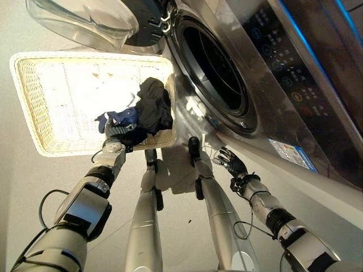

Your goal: Put the clothes into the washing machine.

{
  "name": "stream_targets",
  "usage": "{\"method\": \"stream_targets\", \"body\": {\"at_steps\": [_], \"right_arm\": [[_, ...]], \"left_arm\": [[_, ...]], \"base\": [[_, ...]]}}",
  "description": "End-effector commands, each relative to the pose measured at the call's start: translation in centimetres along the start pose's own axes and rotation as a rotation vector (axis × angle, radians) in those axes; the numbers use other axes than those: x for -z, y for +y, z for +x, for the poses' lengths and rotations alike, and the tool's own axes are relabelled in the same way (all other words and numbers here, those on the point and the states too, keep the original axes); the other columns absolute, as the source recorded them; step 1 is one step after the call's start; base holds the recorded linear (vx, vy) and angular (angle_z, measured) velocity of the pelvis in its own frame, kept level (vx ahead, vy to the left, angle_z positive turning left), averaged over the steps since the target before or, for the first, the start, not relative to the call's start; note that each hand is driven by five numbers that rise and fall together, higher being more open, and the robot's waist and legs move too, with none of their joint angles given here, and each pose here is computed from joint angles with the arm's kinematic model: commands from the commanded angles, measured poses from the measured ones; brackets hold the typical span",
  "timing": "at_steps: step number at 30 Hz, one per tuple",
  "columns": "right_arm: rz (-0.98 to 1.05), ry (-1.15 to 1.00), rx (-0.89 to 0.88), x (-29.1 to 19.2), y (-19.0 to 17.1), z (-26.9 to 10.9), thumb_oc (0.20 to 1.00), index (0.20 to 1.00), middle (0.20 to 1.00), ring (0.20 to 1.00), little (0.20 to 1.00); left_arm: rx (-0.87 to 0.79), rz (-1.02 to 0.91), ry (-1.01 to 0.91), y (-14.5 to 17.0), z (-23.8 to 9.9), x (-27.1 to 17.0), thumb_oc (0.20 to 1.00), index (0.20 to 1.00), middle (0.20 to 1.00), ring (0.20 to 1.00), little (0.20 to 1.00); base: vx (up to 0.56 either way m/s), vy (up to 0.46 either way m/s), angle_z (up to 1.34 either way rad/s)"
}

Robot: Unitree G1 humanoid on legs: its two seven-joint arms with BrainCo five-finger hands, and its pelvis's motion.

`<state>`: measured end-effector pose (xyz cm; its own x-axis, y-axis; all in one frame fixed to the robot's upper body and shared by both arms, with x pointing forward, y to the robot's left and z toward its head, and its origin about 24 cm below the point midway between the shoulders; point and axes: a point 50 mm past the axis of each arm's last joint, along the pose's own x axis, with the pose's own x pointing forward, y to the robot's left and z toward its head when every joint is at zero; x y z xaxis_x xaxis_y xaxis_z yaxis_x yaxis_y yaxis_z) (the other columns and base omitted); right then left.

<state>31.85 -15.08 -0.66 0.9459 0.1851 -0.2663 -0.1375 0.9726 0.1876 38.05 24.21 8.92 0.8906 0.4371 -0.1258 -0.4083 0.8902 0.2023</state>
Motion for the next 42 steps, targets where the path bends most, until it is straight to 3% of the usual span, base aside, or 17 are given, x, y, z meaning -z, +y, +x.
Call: {"method": "stream_targets", "body": {"at_steps": [1,9,22,30,36,37,39,42], "right_arm": [[0.064,-0.034,-0.06,-0.3,2.2,0.0,1.0,1.0,1.0,1.0,1.0],[0.122,-0.083,-0.064,-0.8,2.0,-0.1,1.0,1.0,1.0,1.0,1.0],[0.173,-0.24,-0.063,-2.3,1.6,-1.0,1.0,1.0,1.0,1.0,1.0],[0.104,-0.323,-0.091,-4.0,1.9,-1.6,1.0,1.0,1.0,1.0,1.0],[-0.127,-0.45,-0.196,-7.1,4.0,-2.2,1.0,1.0,1.0,1.0,1.0],[-0.201,-0.482,-0.244,-8.0,5.0,-2.4,1.0,1.0,1.0,1.0,1.0],[-0.252,-0.497,-0.276,-8.5,5.7,-2.5,1.0,1.0,1.0,1.0,1.0],[-0.395,-0.493,-0.438,-9.4,8.0,-2.6,1.0,1.0,1.0,1.0,1.0]], "left_arm": [[0.268,-0.068,-0.29,-7.3,-2.1,-8.4,0.2,0.2,0.2,0.2,0.2],[0.078,0.132,-0.352,-5.6,-1.7,-7.4,0.2,0.2,0.2,0.2,0.2],[-0.076,-0.112,-0.221,-1.1,-3.4,1.6,0.2,0.2,0.2,0.2,0.2],[-0.174,-0.23,-0.192,1.7,-6.8,6.6,0.2,0.2,0.2,0.2,0.2],[0.031,-0.325,-0.341,1.6,-8.8,5.0,0.2,0.2,0.2,0.2,0.2],[0.174,-0.36,-0.401,1.1,-9.5,3.4,0.2,0.2,0.2,0.2,0.2],[0.275,-0.392,-0.429,0.5,-9.8,2.4,0.2,0.2,0.2,0.2,0.2],[0.661,-0.471,-0.496,-1.9,-11.6,-0.3,0.2,0.2,0.2,0.2,0.2]], "base": [[-0.01,-0.015,0.03],[-0.02,-0.002,0.02],[-0.05,-0.021,0.1],[-0.02,0.001,0.25],[0.0,-0.002,0.15],[0.01,-0.008,0.04],[0.0,0.0,0.0],[-0.01,0.029,0.0]]}}
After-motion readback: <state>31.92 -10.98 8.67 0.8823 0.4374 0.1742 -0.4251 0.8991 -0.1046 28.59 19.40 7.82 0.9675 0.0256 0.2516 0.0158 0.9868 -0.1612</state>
